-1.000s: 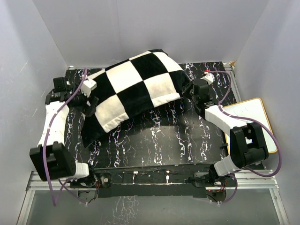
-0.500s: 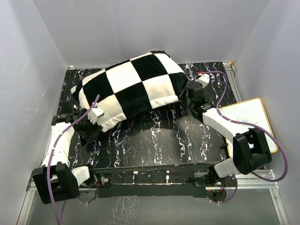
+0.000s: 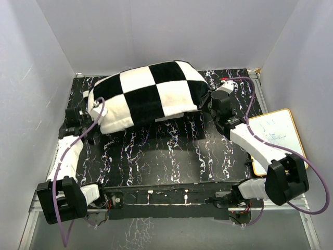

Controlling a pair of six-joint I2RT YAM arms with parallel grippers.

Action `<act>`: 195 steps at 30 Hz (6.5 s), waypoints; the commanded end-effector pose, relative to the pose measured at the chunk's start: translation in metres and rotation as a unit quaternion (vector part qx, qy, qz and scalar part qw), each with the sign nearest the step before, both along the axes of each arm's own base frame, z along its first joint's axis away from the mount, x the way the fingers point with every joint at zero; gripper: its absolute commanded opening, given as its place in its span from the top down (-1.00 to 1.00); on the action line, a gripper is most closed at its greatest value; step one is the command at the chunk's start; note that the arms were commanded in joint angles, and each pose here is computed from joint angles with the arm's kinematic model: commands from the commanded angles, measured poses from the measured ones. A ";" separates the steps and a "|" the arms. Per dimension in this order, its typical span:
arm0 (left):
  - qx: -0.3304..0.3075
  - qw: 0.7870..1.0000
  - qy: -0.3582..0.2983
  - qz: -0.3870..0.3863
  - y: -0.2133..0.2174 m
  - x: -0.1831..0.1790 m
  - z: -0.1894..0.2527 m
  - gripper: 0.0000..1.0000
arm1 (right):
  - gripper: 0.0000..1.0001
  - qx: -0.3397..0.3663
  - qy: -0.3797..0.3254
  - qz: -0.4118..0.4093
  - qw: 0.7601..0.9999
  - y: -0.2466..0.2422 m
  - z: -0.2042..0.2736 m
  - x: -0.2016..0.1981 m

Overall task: Remove the pillowcase from the pillow
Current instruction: Turn over the pillow at the center of the board, then adjust the pillow at the center of the board, then remove the pillow from the pillowcase.

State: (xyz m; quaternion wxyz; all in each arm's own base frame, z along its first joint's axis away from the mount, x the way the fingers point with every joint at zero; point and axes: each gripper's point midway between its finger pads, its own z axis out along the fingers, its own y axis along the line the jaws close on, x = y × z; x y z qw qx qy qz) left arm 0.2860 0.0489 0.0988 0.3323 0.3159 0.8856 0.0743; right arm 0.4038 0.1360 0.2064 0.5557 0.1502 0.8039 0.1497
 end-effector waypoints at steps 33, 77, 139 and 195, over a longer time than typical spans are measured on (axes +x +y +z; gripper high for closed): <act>-0.050 0.973 -0.164 0.153 0.044 0.181 0.194 0.68 | 0.81 -0.002 -0.050 0.007 0.999 -0.006 0.149 0.095; -0.071 0.996 0.027 -0.041 -0.090 0.091 0.048 0.96 | -0.62 0.070 -0.010 0.177 0.982 0.016 0.105 0.102; -0.164 0.976 -0.052 -0.133 -0.323 0.120 0.141 -0.67 | -0.16 0.146 0.088 0.330 0.928 0.160 -0.006 -0.044; -0.160 0.982 0.062 -0.083 -0.216 0.073 0.089 1.00 | -0.47 -0.090 0.036 0.124 0.988 0.161 0.020 -0.007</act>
